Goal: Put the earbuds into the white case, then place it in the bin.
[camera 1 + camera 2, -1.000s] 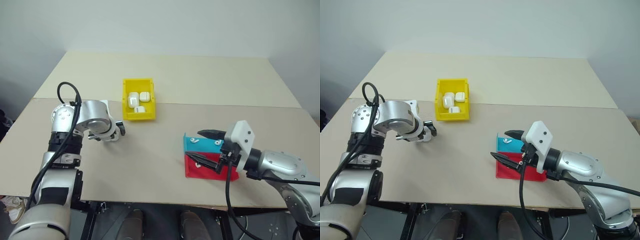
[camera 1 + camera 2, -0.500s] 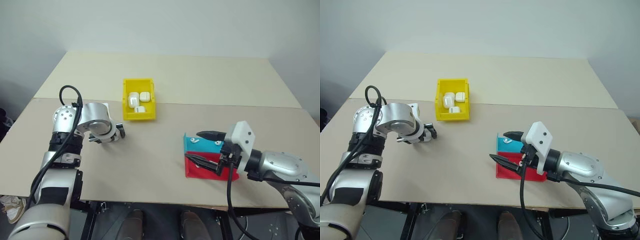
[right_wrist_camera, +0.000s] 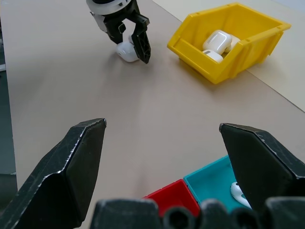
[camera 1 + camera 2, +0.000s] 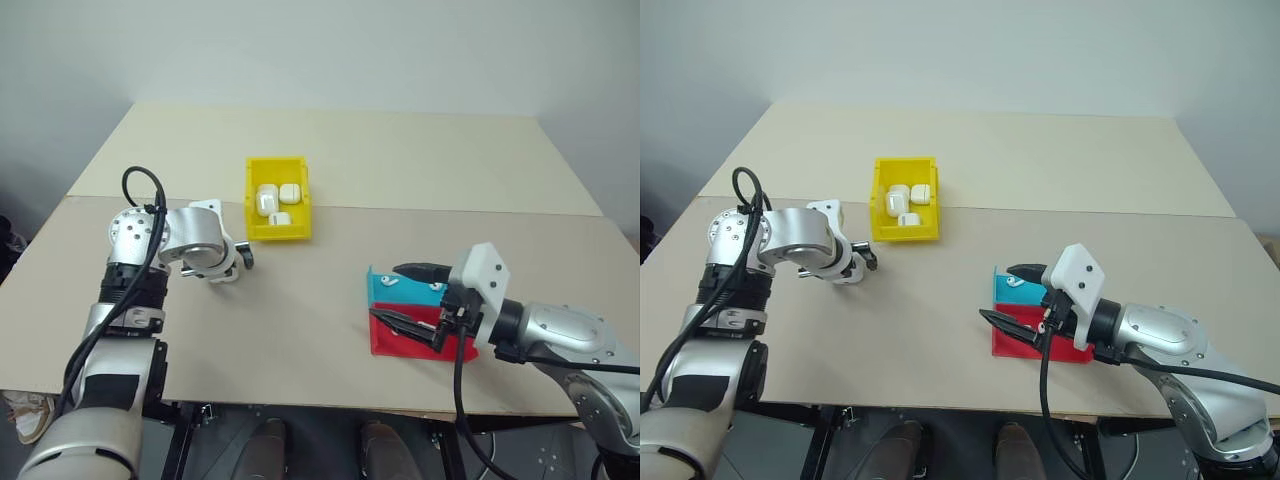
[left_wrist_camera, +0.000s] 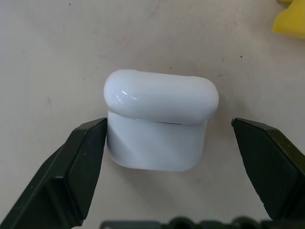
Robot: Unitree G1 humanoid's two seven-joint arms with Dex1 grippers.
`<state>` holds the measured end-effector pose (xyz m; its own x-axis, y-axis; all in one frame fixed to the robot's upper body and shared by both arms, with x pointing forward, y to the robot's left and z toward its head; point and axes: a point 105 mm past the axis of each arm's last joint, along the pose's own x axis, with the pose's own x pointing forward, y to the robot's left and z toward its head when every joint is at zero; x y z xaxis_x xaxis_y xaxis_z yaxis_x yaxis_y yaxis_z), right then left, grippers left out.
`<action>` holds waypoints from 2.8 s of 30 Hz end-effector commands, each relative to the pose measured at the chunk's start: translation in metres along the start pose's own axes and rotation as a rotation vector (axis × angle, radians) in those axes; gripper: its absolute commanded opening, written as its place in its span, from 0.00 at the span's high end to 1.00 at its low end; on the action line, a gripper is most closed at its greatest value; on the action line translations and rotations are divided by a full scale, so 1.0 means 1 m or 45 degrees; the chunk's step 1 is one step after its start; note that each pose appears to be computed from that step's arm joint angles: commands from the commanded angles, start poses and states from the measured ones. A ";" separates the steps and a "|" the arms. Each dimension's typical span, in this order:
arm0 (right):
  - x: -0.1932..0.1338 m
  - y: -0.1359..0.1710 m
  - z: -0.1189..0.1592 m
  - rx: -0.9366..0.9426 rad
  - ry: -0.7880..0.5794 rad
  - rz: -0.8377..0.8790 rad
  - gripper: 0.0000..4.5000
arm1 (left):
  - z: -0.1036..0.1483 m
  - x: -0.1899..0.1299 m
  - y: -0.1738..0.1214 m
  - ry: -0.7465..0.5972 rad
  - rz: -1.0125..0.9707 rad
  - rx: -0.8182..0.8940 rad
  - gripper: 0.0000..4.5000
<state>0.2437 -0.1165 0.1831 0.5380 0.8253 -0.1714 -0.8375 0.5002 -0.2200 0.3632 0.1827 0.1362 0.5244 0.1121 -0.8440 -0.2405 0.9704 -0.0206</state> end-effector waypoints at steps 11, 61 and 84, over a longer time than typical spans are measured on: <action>-0.006 0.000 0.013 -0.064 -0.035 -0.008 0.00 | 0.001 0.006 0.004 0.001 -0.027 -0.029 0.37; -0.004 0.004 0.007 -0.142 -0.054 -0.154 0.00 | -0.057 -0.048 -0.025 -0.366 -1.352 2.121 0.37; -0.001 0.012 0.005 -0.138 -0.063 -0.143 0.00 | -0.068 -0.012 -0.021 -0.111 -1.073 2.231 0.00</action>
<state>0.2374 -0.1113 0.1737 0.6249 0.7697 -0.1308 -0.7660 0.5721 -0.2932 0.3050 0.1400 0.1083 0.0851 -0.4960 -0.8641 0.9765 -0.1308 0.1713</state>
